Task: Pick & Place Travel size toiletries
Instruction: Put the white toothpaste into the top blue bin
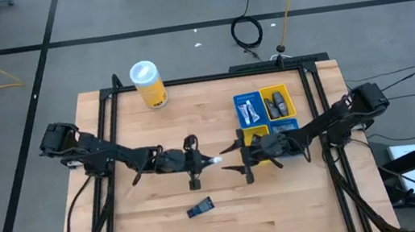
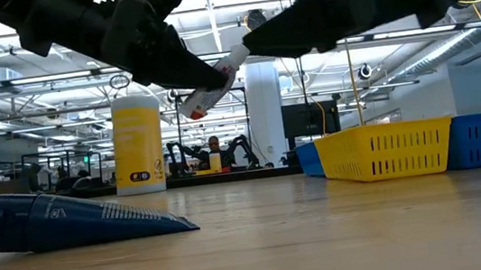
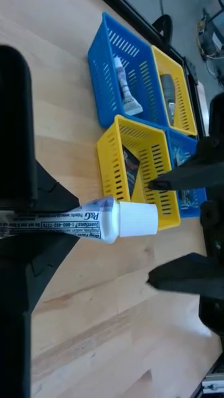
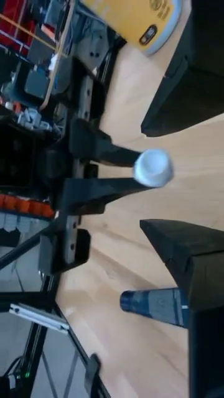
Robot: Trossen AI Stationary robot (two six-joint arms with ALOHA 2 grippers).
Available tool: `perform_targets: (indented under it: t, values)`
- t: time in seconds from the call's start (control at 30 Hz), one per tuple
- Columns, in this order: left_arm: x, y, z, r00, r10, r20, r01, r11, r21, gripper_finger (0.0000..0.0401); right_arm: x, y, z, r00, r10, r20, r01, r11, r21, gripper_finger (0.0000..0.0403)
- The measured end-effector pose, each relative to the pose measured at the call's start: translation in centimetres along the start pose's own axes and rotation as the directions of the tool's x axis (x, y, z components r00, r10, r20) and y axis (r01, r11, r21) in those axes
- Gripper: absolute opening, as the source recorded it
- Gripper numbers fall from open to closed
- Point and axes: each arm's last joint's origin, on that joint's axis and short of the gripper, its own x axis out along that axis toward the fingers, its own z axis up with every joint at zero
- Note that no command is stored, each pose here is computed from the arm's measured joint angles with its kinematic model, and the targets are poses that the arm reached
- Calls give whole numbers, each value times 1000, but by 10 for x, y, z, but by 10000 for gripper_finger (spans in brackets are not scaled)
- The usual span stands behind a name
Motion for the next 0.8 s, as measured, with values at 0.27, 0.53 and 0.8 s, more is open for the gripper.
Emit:
perform_targets:
  t: [0.27,0.53,0.8]
  values:
    - [0,0,0,1000,0,3,0,1000,-7,23,12,-12,3,998,54,-13,-54,998,27,182]
    - [0,0,1,1000,0,6,0,1000,-16,36,13,-14,2,999,43,-19,-43,999,32,69]
    - [0,0,2,1000,0,22,1,999,-36,57,11,-15,0,997,-12,-70,13,1000,24,44]
